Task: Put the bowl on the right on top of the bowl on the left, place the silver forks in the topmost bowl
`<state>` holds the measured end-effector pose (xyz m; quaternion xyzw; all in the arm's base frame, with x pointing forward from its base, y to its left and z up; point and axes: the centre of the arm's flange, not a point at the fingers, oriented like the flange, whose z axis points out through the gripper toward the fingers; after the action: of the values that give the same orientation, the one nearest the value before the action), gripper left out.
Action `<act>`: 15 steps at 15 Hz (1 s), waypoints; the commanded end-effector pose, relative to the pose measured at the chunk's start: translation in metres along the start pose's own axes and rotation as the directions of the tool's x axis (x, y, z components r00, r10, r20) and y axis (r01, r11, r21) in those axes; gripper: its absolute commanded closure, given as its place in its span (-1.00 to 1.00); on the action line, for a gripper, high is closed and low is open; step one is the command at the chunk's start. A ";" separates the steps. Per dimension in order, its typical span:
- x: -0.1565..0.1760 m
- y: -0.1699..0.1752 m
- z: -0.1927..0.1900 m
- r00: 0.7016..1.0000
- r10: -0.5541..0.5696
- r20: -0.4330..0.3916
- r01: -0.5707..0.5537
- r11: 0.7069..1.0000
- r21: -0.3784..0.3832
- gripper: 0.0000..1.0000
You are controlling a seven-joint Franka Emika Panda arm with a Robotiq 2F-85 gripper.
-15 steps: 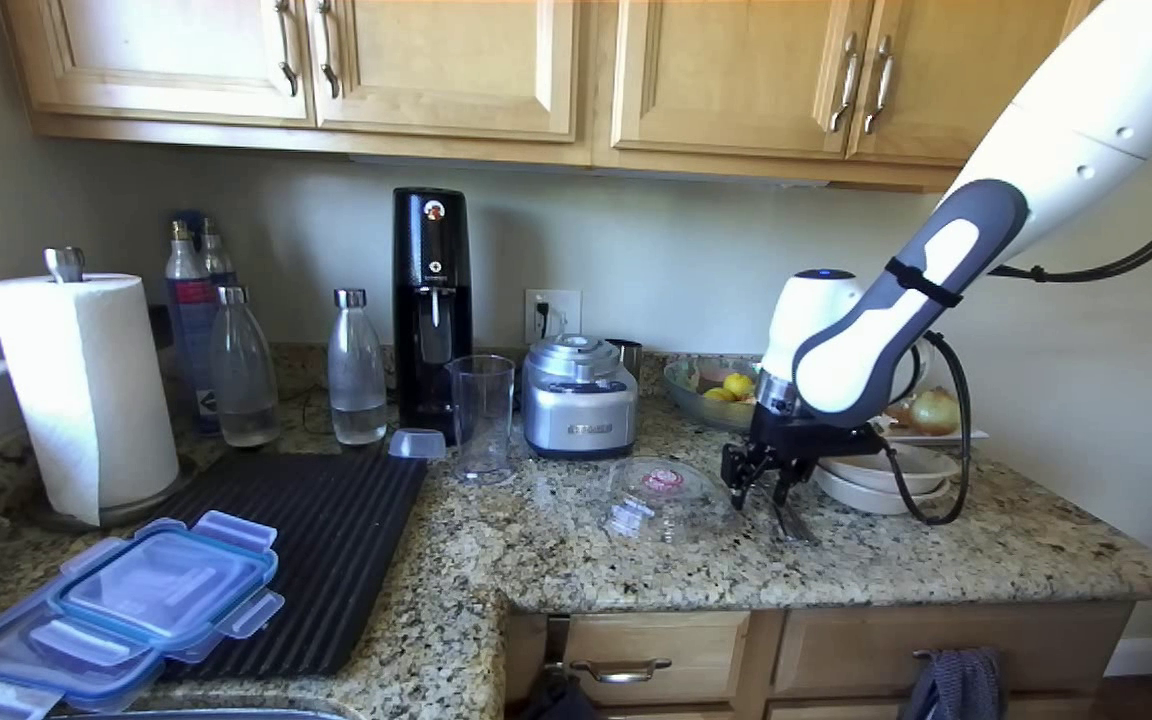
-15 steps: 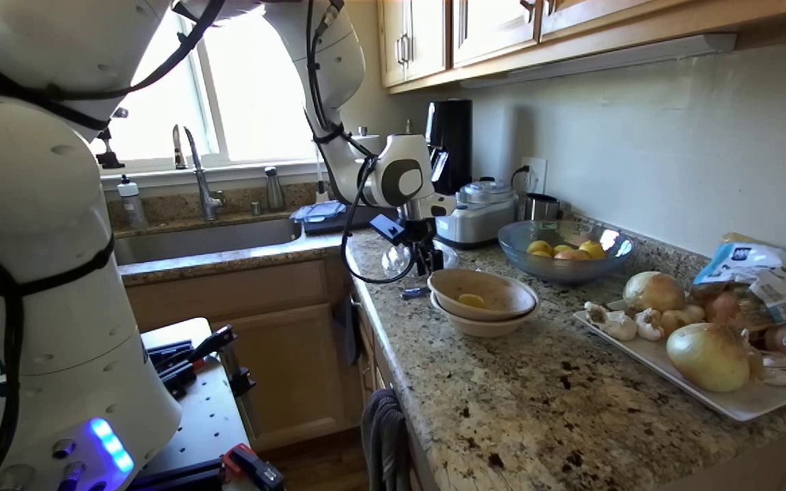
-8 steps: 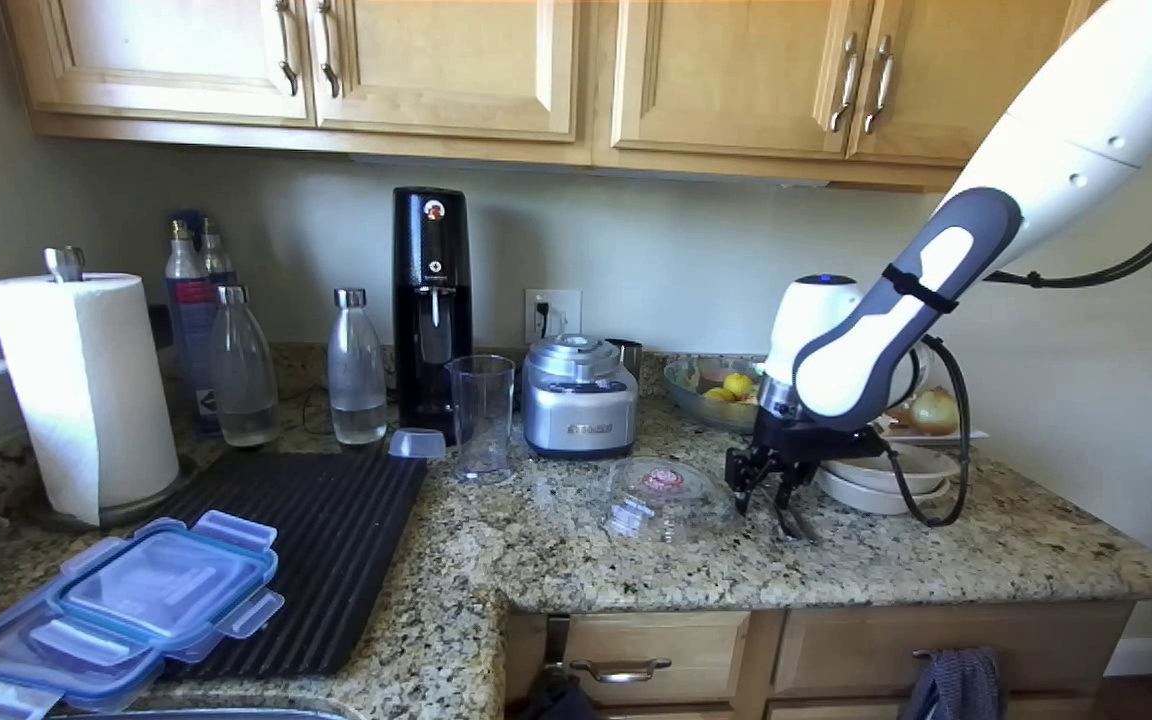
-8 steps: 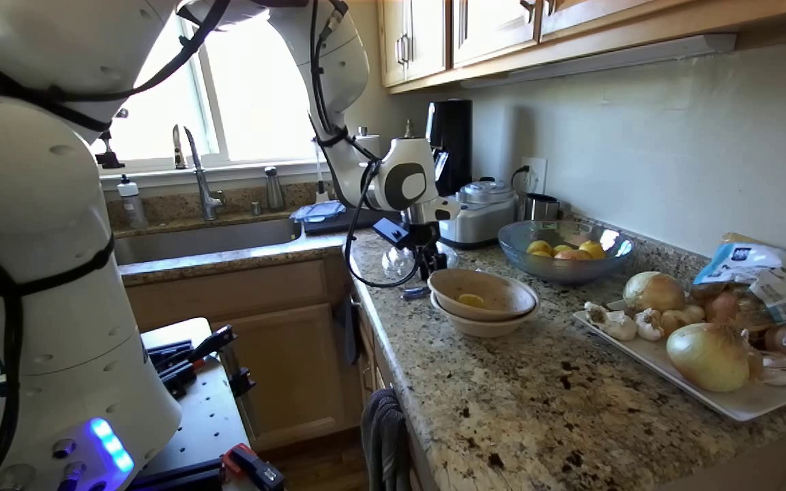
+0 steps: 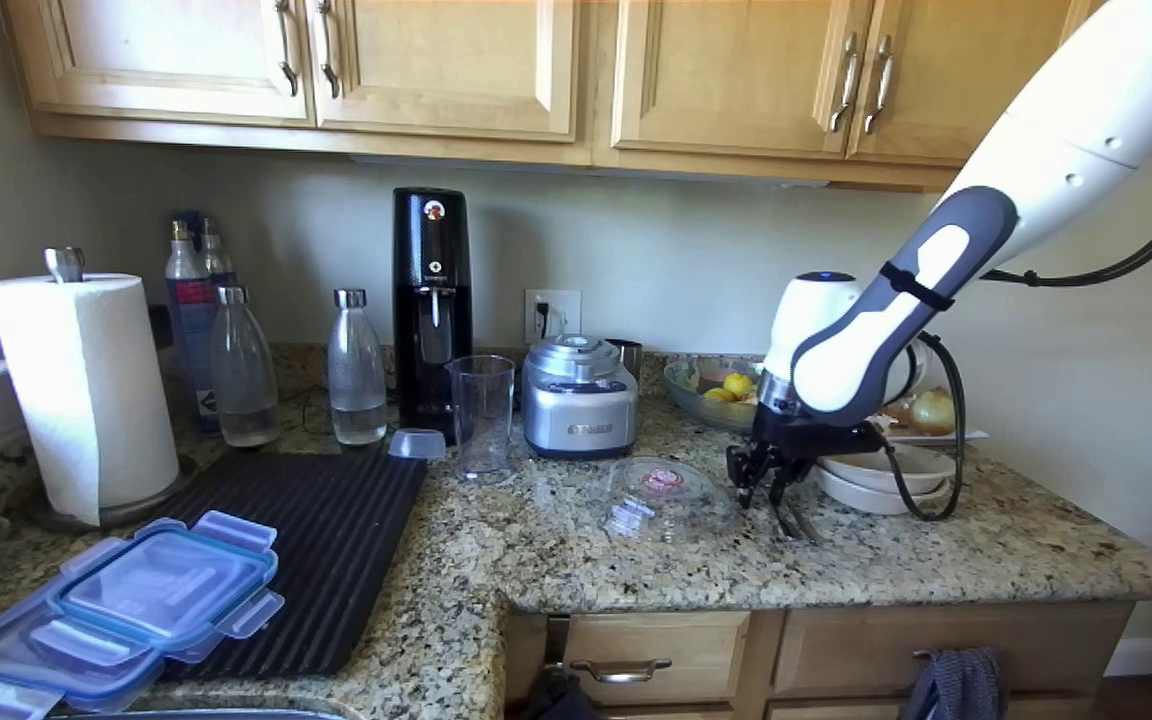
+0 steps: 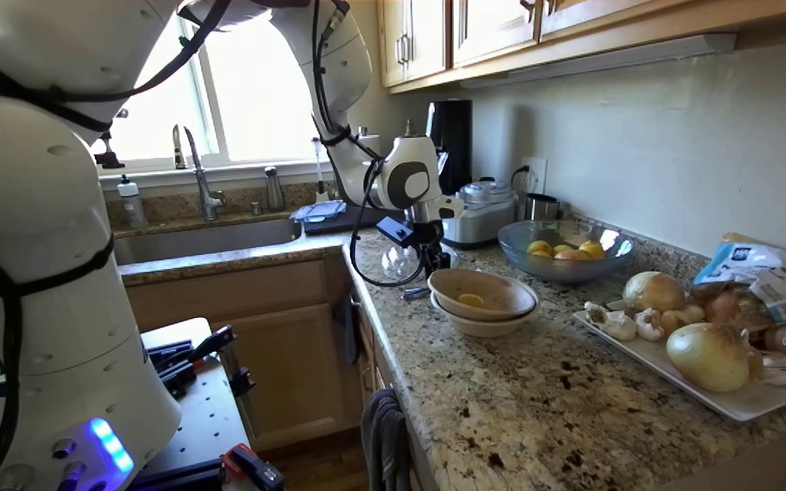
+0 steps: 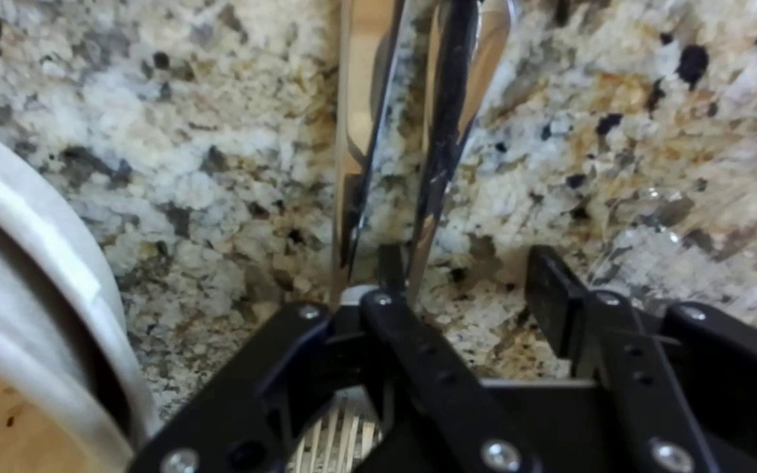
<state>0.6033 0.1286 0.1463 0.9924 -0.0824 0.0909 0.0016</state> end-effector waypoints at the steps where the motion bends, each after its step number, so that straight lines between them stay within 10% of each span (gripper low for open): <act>1: 0.008 0.011 0.006 1.000 0.001 -0.010 -0.001 1.000 0.008 0.34; 9: 0.008 0.024 0.010 1.000 0.026 -0.006 -0.026 1.000 0.006 0.17; 15: 0.009 0.022 0.009 1.000 0.025 -0.007 -0.025 1.000 0.013 0.82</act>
<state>0.6116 0.1103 0.1478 0.9907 -0.0977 0.0948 0.0012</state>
